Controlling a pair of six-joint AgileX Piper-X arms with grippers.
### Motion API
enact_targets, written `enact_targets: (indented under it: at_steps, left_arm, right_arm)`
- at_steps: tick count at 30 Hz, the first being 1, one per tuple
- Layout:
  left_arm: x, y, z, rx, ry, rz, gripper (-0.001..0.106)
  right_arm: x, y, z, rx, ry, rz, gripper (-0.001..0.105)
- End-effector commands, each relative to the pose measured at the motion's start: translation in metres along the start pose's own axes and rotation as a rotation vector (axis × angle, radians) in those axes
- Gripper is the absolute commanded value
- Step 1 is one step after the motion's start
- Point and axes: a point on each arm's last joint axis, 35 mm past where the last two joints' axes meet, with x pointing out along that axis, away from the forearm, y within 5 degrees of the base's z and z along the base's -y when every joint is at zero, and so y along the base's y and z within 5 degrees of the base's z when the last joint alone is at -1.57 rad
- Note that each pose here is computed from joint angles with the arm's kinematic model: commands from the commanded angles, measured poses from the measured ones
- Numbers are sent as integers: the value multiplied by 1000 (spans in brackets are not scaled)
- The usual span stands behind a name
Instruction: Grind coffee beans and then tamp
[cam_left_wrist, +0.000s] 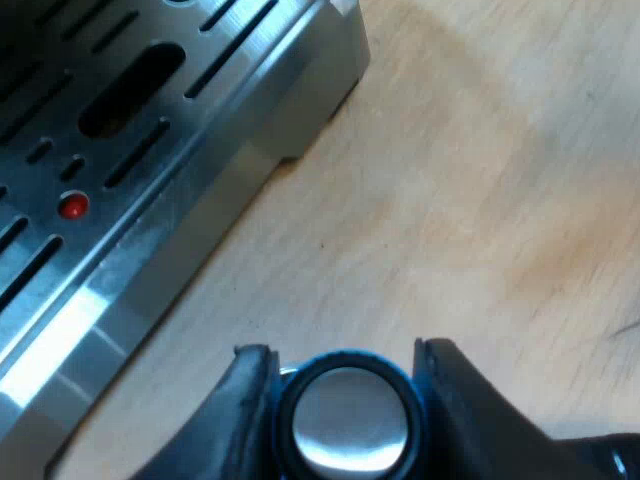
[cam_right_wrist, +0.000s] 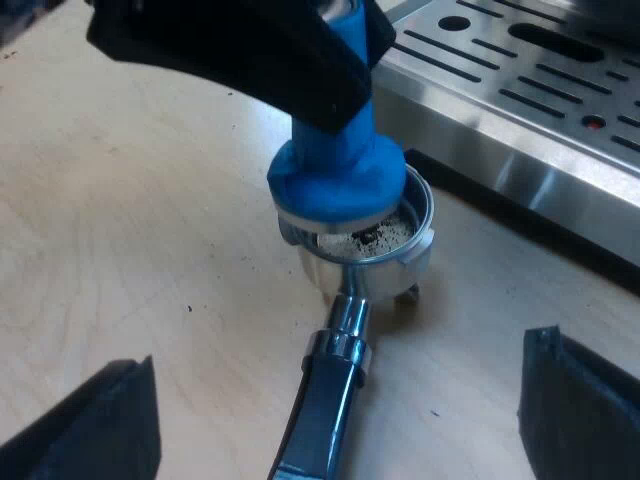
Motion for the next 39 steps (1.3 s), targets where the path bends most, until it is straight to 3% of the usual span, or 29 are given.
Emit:
enact_targets:
  at_steps: [1, 14, 20, 27, 39]
  left_arm:
    - [2, -1, 4, 13, -18, -9, 0]
    - [12, 4, -1, 8, 10, 42, 0]
    - [12, 4, 2, 95, -16, 43, 0]
    - [12, 4, 0, 112, -18, 38, 0]
    - [17, 5, -34, 85, 66, -2, 0]
  right_arm:
    - [-1, -1, 3, -4, -21, -1, 82]
    - [-1, -1, 3, -4, -21, -1, 82]
    - [-1, -1, 3, -4, -21, -1, 82]
    - [-1, -1, 3, -4, -21, -1, 82]
    - [-1, -1, 3, -4, -21, -1, 82]
